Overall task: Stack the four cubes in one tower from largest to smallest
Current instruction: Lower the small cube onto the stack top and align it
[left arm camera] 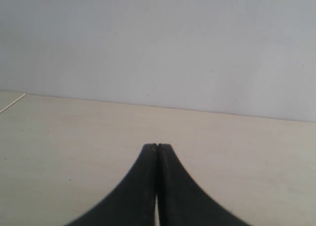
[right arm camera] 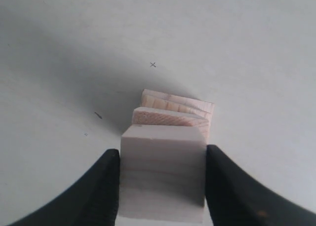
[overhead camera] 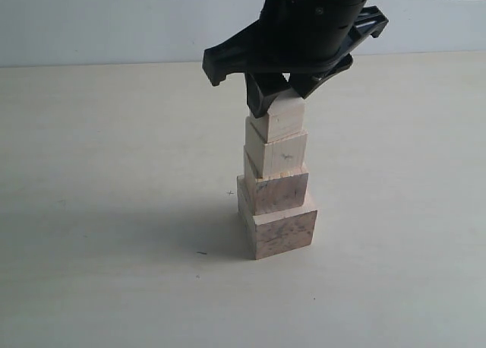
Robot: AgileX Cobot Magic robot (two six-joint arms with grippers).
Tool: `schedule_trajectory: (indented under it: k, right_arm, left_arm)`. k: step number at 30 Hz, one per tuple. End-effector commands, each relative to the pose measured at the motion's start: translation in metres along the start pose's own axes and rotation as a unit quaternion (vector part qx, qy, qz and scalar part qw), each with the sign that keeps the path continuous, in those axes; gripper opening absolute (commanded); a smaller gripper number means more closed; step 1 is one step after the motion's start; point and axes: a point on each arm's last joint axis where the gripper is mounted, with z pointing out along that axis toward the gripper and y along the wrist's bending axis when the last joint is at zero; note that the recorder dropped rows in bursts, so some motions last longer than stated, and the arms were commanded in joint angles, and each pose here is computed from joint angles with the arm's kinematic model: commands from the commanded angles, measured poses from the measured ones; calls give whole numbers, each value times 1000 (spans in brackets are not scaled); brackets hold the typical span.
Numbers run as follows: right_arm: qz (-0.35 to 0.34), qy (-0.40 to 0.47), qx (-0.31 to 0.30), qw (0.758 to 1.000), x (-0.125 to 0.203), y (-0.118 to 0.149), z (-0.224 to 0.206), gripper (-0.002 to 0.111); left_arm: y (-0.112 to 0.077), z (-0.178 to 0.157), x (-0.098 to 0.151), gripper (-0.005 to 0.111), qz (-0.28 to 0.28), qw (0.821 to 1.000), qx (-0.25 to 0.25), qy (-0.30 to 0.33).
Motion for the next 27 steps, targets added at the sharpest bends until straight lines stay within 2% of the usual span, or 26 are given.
schedule_trajectory:
  k: [1,5,10,27]
  right_arm:
    - [-6,-4,3,1000,-1,0,-2,42]
    - [-6,-5,3,1000,-1,0,-2,60]
    - [-6,-10,2,1000,-2,0,-3,66]
    - [-28,-20,24,999,-4,-4,-3,67]
  left_arm:
    - [0,0,1,0,-3,1000,4,-2]
    - [0,0,1,0,-3,1000,4,-2]
    - [0,0,1,0,-3,1000,4,-2]
    - [0,0,1,0,-4,1000,4,-2]
